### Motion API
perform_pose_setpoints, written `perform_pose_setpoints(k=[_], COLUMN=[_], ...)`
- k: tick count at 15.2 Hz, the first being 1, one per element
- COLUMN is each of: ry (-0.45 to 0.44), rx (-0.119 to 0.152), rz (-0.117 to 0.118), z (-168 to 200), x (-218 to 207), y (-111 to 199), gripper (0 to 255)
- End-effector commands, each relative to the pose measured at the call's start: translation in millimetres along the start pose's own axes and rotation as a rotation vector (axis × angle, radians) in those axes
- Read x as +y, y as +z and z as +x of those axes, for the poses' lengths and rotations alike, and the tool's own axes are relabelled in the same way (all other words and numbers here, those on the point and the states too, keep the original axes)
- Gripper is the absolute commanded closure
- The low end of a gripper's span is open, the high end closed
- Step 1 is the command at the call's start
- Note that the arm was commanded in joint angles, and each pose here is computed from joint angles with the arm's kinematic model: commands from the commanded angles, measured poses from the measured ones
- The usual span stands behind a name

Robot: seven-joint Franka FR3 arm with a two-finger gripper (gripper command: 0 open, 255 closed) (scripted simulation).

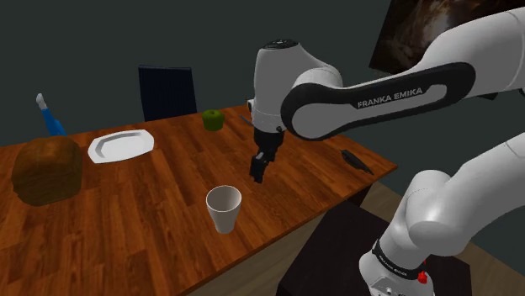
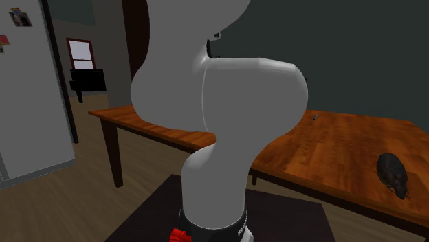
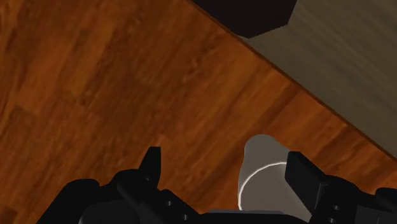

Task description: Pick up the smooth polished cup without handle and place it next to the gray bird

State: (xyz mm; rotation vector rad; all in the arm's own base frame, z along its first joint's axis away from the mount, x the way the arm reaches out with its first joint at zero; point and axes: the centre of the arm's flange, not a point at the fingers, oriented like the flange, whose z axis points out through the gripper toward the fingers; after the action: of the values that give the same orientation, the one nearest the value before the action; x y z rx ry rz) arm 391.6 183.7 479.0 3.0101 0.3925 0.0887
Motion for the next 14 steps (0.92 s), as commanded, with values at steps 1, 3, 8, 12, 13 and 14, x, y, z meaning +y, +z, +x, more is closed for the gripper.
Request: perform_pose_setpoints(k=[1, 3, 8, 12, 13, 14], ry=[-0.012, -0.025, -0.056, -0.082, -0.083, -0.083], rx=[0.004, 0.008, 0.017, 0.025, 0.025, 0.025], rz=[-0.01, -0.021, -0.049, -0.071, -0.073, -0.073], z=[12.5, 25.2, 55.7, 79.1, 80.7, 80.8], x=[-21.6, -44.0, -100.3, -145.5, -148.7, -148.3], y=[10.6, 20.3, 45.3, 66.2, 67.8, 73.0], gripper=[0, 0, 0, 0, 0, 0])
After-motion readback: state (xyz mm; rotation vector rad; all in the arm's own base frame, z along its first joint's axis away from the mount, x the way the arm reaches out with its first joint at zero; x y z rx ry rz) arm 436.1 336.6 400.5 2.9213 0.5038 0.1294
